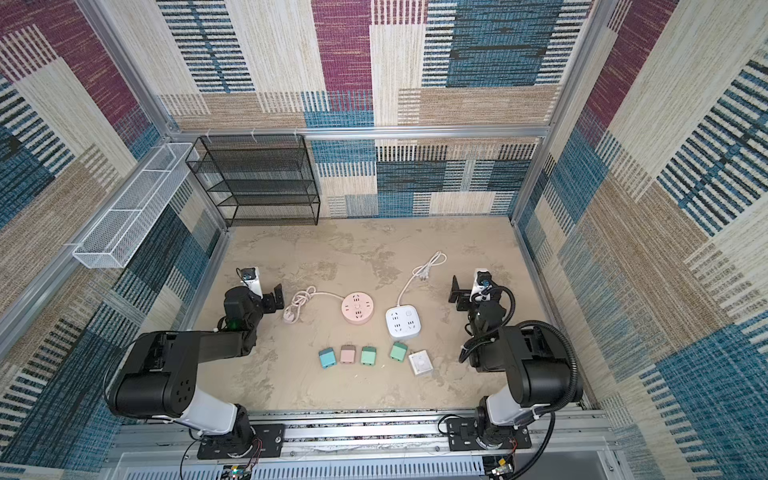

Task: Insert the plug
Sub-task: 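Move both grippers forward over the power strips and plug adapters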

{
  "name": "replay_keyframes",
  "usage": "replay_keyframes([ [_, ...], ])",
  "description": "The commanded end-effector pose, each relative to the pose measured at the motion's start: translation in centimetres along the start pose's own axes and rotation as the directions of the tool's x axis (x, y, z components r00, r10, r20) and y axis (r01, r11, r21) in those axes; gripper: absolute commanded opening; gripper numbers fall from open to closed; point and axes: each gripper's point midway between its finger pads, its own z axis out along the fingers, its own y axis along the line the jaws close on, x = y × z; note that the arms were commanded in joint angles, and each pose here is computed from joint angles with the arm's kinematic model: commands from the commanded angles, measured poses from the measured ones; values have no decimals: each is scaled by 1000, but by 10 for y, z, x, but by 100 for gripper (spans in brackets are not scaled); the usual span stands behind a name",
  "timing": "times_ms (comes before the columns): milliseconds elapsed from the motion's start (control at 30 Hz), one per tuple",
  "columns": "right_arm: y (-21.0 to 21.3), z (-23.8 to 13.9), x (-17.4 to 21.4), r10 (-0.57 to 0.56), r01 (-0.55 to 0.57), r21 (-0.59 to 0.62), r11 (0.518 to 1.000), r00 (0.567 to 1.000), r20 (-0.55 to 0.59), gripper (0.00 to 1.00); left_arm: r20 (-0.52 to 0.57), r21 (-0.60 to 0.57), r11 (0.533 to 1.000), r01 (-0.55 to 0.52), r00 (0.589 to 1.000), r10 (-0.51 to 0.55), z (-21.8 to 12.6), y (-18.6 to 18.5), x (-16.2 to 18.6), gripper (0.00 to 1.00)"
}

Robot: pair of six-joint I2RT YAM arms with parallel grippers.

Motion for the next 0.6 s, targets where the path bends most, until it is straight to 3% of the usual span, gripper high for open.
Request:
replay_keyframes([
  [0,2,-1,-5,4,-4,-11,1000,1000,21,100,16,1,1000,0,1000,0,-1,0,-4,100],
  [567,2,1,-5,7,-6,-15,1000,1000,14,100,12,5,1000,0,1000,0,0,-1,-4,100],
])
